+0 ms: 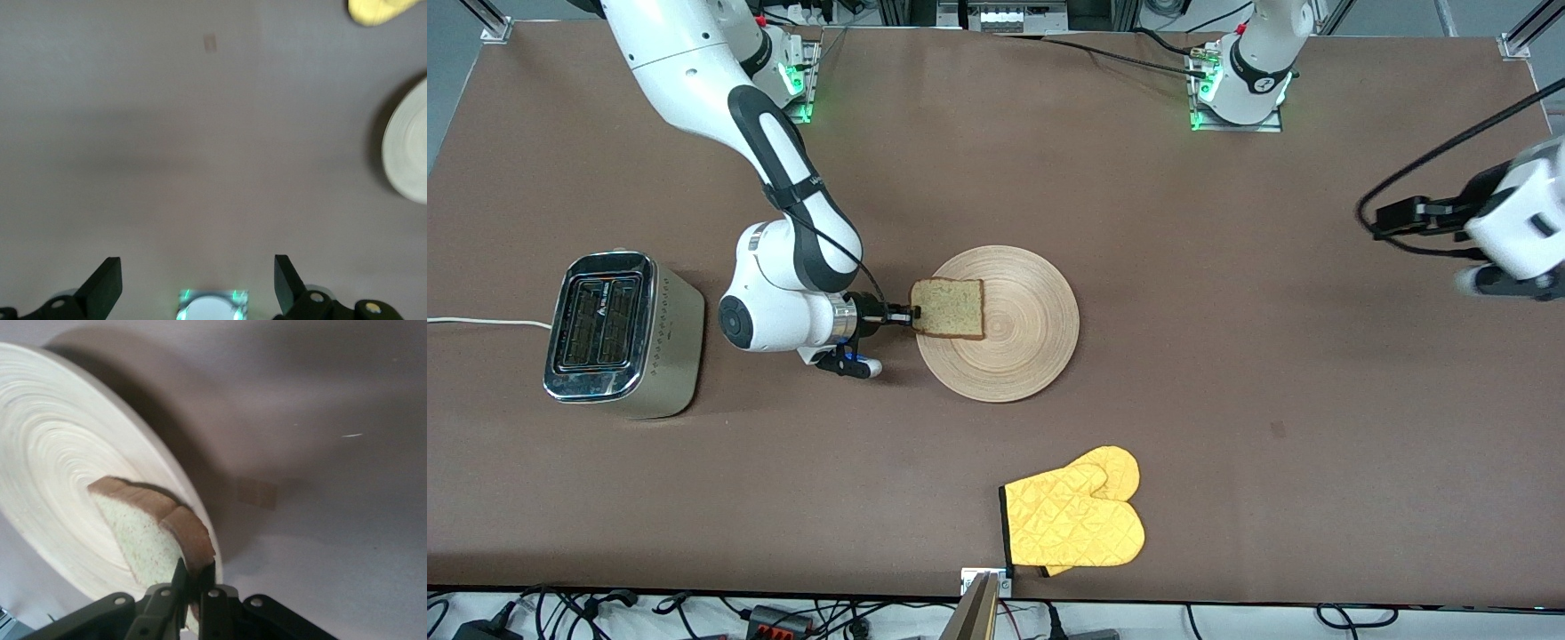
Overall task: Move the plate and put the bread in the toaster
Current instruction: 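Carry the bread slice with the right gripper above the toaster slot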
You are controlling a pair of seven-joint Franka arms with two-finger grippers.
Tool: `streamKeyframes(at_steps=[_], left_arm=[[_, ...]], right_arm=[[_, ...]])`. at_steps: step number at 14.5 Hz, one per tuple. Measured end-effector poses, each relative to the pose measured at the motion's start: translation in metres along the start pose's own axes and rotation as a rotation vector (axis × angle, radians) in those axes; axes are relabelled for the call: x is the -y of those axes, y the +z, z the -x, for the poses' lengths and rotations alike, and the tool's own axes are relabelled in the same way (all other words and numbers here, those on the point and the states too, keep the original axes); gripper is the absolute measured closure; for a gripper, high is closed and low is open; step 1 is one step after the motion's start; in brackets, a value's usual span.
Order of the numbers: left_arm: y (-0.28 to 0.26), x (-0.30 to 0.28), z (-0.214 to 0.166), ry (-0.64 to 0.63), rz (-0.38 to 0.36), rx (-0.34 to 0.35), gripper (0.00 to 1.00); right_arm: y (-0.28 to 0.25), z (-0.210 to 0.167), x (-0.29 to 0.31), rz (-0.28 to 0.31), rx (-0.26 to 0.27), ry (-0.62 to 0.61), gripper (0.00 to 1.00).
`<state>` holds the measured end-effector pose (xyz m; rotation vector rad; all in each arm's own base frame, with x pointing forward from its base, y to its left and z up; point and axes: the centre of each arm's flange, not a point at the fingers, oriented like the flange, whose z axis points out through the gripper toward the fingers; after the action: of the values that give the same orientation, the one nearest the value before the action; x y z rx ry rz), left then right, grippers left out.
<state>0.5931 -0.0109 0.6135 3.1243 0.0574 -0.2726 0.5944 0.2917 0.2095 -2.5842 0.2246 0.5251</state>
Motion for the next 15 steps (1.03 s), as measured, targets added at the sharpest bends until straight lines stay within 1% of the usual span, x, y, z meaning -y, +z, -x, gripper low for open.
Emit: streamKeyframes(at_steps=[2, 3, 5, 6, 7, 8, 9, 11, 15], left_arm=[[-0.003, -0.002, 0.011, -0.006, 0.006, -0.109, 0.00], [0.002, -0.007, 0.018, 0.001, 0.003, -0.141, 0.00], [0.014, -0.011, 0.029, 0.009, 0.002, -0.161, 0.00], [0.020, -0.010, 0.032, 0.007, 0.001, -0.159, 0.00], [0.024, -0.008, 0.036, 0.004, 0.002, -0.159, 0.00], [0.025, -0.007, 0.038, 0.001, 0.002, -0.160, 0.00], [0.025, -0.006, 0.040, 0.001, 0.002, -0.163, 0.00], [0.022, -0.007, 0.042, 0.002, 0.003, -0.170, 0.00], [0.021, -0.010, 0.044, 0.009, 0.000, -0.171, 0.00]], right_arm=[[-0.022, 0.001, 0.013, -0.012, 0.028, -0.014, 0.92], [-0.042, 0.000, 0.018, -0.018, 0.042, -0.012, 0.92], [-0.091, 0.000, 0.022, -0.024, 0.066, -0.004, 0.92], [-0.118, 0.001, 0.019, -0.015, 0.075, 0.000, 0.92], [-0.143, 0.001, 0.013, 0.014, 0.078, 0.000, 0.92], [-0.168, 0.002, 0.004, 0.062, 0.070, 0.001, 0.93], [-0.191, 0.002, -0.005, 0.115, 0.049, 0.006, 0.93], [-0.235, 0.005, -0.025, 0.222, -0.005, 0.023, 0.93], [-0.305, 0.032, -0.048, 0.464, -0.101, 0.037, 0.93]])
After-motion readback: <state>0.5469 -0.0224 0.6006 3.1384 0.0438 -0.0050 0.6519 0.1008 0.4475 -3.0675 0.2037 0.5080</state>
